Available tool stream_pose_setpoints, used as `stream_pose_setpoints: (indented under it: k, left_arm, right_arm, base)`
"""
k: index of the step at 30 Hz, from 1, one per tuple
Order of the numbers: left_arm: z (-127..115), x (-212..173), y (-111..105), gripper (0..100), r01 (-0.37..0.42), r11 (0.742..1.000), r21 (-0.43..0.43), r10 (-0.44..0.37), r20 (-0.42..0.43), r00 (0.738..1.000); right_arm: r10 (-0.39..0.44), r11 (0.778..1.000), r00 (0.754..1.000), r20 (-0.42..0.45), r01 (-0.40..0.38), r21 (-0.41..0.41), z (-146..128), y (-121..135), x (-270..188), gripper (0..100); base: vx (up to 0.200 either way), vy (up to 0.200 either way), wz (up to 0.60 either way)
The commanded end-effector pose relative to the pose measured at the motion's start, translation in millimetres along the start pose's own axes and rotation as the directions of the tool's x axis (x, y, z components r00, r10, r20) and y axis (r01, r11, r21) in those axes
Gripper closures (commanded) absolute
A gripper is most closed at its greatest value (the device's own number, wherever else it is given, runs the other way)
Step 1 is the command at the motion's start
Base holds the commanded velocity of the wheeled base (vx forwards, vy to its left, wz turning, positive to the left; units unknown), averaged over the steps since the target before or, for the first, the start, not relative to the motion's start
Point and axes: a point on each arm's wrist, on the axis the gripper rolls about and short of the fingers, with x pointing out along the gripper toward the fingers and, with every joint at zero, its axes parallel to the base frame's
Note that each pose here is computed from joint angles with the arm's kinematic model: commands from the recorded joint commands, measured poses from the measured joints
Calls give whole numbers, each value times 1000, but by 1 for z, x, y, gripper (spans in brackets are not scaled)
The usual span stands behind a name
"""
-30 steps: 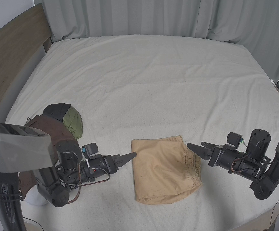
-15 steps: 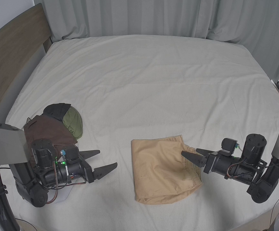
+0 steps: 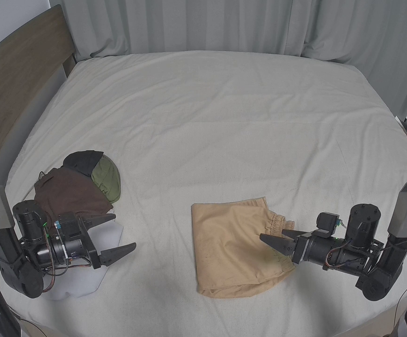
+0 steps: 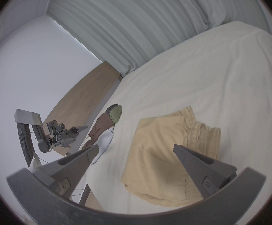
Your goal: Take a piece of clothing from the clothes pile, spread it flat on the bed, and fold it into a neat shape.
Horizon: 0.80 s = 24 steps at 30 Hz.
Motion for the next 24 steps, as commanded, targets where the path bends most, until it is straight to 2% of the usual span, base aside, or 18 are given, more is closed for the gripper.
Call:
stream_pose_setpoints:
  k: [1,5,9,13,24]
  left_arm:
    - [-1,-9,5,0,-29,1000,-3,29,2,1000]
    - [-1,-9,5,0,-30,1000,-4,30,-1,1000]
    - [-1,-9,5,0,-28,1000,-4,28,-1,1000]
    - [-2,-9,4,0,-26,1000,-5,26,-2,1000]
    - [-4,-10,0,0,-19,1000,-16,19,-15,1000]
  right_arm:
    - [-19,1000,998,-68,21,19,-16,-7,7,0]
    - [-25,999,994,-106,28,26,-26,-8,11,0]
    - [-78,996,988,-133,83,34,-37,-16,16,0]
    - [-87,995,985,-151,94,39,-41,-19,17,0]
    - [-146,985,960,-241,164,59,-67,-36,21,0]
  base:
    - [0,0,0]
    - [0,0,0]
    - [0,0,0]
    - [0,0,0]
    - [0,0,0]
